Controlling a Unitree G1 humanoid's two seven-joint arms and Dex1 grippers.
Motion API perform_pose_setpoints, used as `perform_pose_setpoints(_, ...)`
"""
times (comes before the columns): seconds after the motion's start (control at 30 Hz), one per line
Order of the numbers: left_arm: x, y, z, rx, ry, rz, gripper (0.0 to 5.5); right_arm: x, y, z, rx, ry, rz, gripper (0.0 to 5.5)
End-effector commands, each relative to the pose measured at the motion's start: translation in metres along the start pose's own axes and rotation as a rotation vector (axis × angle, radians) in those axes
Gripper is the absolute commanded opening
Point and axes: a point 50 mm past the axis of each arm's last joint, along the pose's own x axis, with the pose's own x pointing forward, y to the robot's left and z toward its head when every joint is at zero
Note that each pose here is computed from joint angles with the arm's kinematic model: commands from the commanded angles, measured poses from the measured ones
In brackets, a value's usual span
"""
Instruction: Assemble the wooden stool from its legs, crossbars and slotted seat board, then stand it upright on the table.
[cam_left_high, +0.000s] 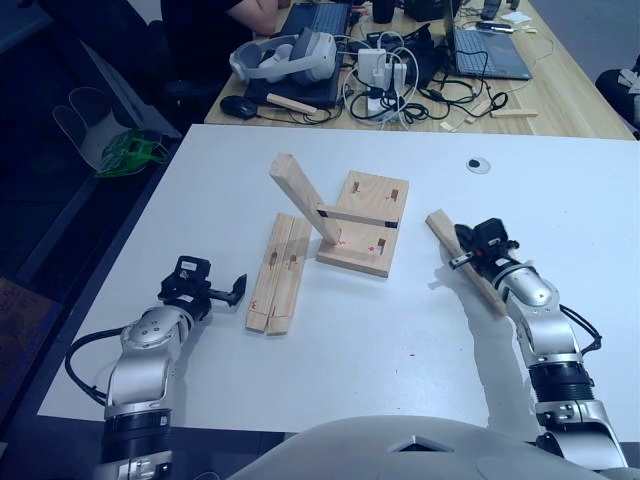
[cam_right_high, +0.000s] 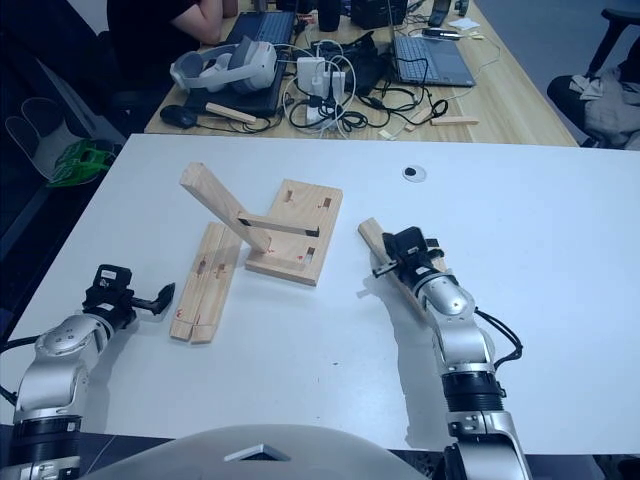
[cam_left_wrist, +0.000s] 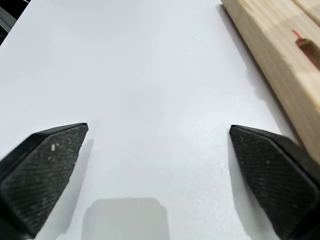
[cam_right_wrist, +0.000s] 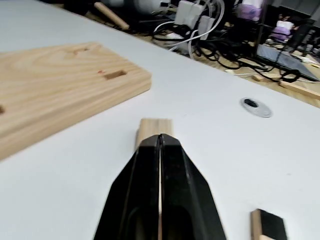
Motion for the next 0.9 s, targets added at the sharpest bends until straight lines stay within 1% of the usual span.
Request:
perform_pose_setpoints(0.03,0.001,-0.003,-0.018,0.009,0.115,-0.004,5.23,0.002,0.006,0.023,0.042,-0.134,-0.050,0.00)
perform_pose_setpoints(0.1,0.003,0.000,-0.010,-0.014,0.068,0.009,5.23,0.000,0.010,0.022,0.053,-0.143,-0.059,0.00)
perform_pose_setpoints(0.2,0.004,0.007,0.010,-0.074,-0.063,0.016,5.23,-0.004,0.009,0.022,0.101,-0.165,-0.102,0.00)
perform_pose_setpoints(0.3,-0.002,-0.002,0.022,-0.140,-0.127,-0.116,5.23,-0.009,0.006,0.024,0.179,-0.187,-0.160,0.00)
perform_pose_setpoints(0.37,-0.007,-0.006,0.023,-0.150,-0.114,-0.210,5.23,-0.012,0.007,0.021,0.229,-0.184,-0.195,0.00)
perform_pose_setpoints(0.47,-0.012,-0.005,0.021,-0.131,-0.063,-0.299,5.23,-0.021,0.008,0.016,0.292,-0.177,-0.250,0.00)
perform_pose_setpoints(0.6,-0.016,-0.006,0.016,-0.039,0.009,-0.337,5.23,-0.025,0.009,0.014,0.352,-0.175,-0.284,0.00)
perform_pose_setpoints(0.67,-0.017,-0.006,0.022,-0.043,-0.016,-0.357,5.23,-0.027,0.011,0.012,0.360,-0.168,-0.284,0.00)
perform_pose_setpoints(0.8,-0.022,-0.010,0.048,-0.091,-0.140,-0.455,5.23,-0.031,0.011,0.009,0.397,-0.160,-0.304,0.00)
perform_pose_setpoints(0.87,-0.025,-0.015,0.051,-0.084,-0.138,-0.508,5.23,-0.031,0.012,0.008,0.403,-0.159,-0.305,0.00)
perform_pose_setpoints(0.9,-0.025,-0.017,0.048,-0.065,-0.103,-0.526,5.23,-0.030,0.012,0.008,0.405,-0.159,-0.305,0.00)
